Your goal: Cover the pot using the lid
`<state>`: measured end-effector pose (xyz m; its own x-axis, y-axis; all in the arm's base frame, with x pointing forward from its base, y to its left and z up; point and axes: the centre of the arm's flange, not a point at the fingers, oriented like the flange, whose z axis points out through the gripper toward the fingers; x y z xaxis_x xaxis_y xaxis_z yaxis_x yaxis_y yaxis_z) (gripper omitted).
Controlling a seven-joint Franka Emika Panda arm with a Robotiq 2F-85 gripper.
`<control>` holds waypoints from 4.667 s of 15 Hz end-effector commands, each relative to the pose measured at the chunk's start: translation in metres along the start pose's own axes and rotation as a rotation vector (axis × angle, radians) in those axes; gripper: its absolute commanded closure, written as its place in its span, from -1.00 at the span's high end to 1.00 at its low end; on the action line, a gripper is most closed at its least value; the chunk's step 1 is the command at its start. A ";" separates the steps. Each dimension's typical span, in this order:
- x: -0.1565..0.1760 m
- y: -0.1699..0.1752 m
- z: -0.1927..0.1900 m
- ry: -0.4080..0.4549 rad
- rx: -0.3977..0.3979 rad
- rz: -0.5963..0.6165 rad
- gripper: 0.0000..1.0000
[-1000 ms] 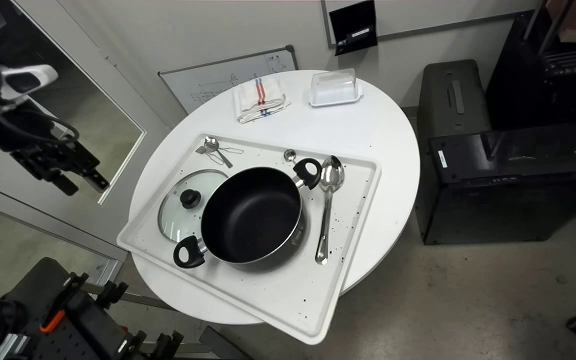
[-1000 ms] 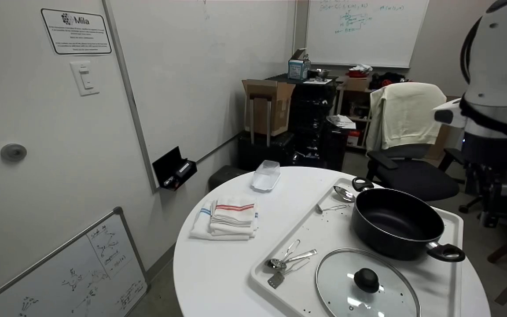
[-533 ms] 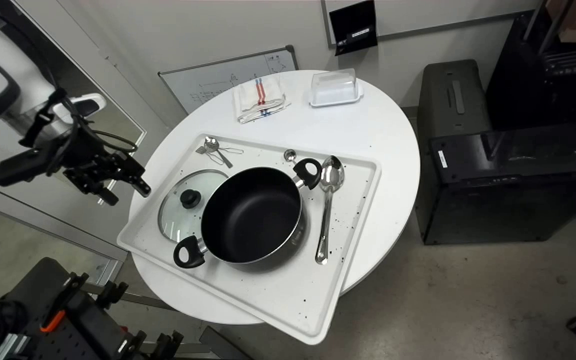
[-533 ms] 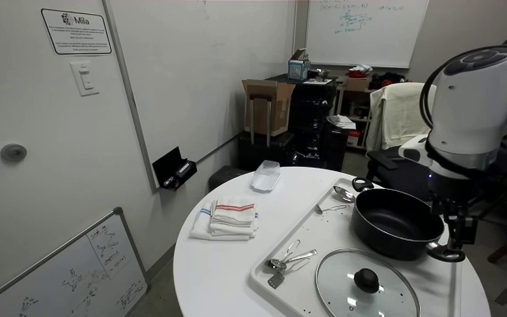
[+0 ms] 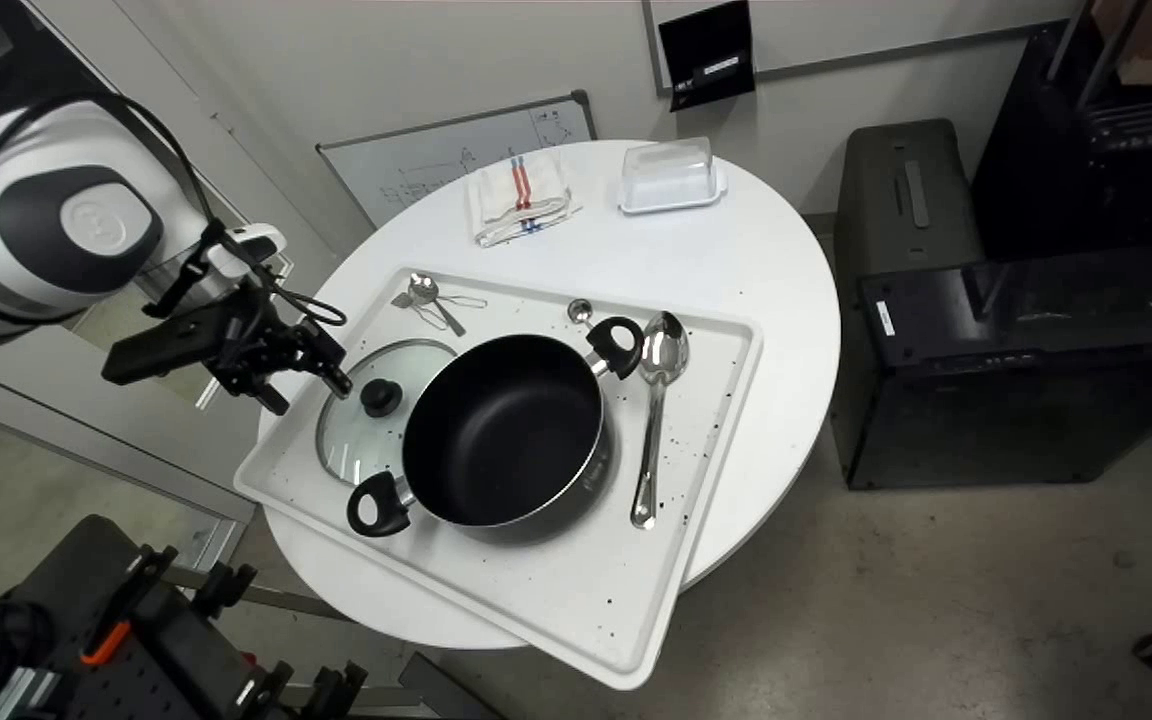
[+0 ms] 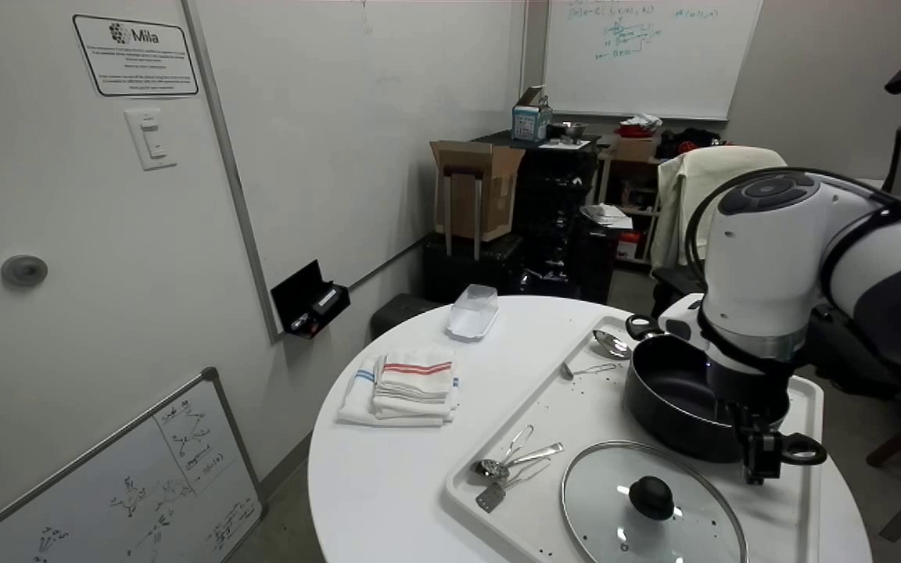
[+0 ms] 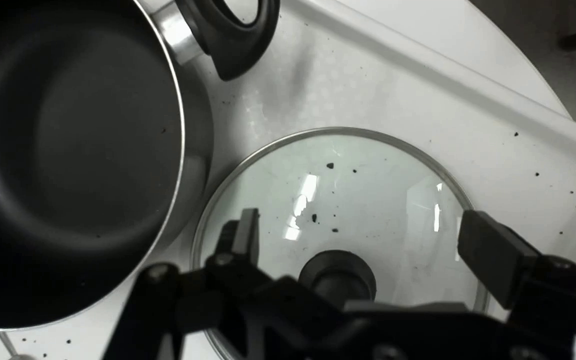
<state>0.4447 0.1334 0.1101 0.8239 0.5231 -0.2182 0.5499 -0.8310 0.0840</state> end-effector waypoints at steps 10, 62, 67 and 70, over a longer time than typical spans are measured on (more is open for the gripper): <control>0.075 -0.010 0.049 0.059 -0.009 -0.029 1.00; 0.049 -0.022 -0.011 0.139 0.010 -0.094 -0.50; 0.030 -0.033 -0.038 0.156 0.005 -0.116 -0.50; 0.018 -0.033 -0.050 0.149 -0.005 -0.108 -0.50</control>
<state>0.4634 0.1893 0.1201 0.7714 0.6296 -0.0929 0.6359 -0.7685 0.0719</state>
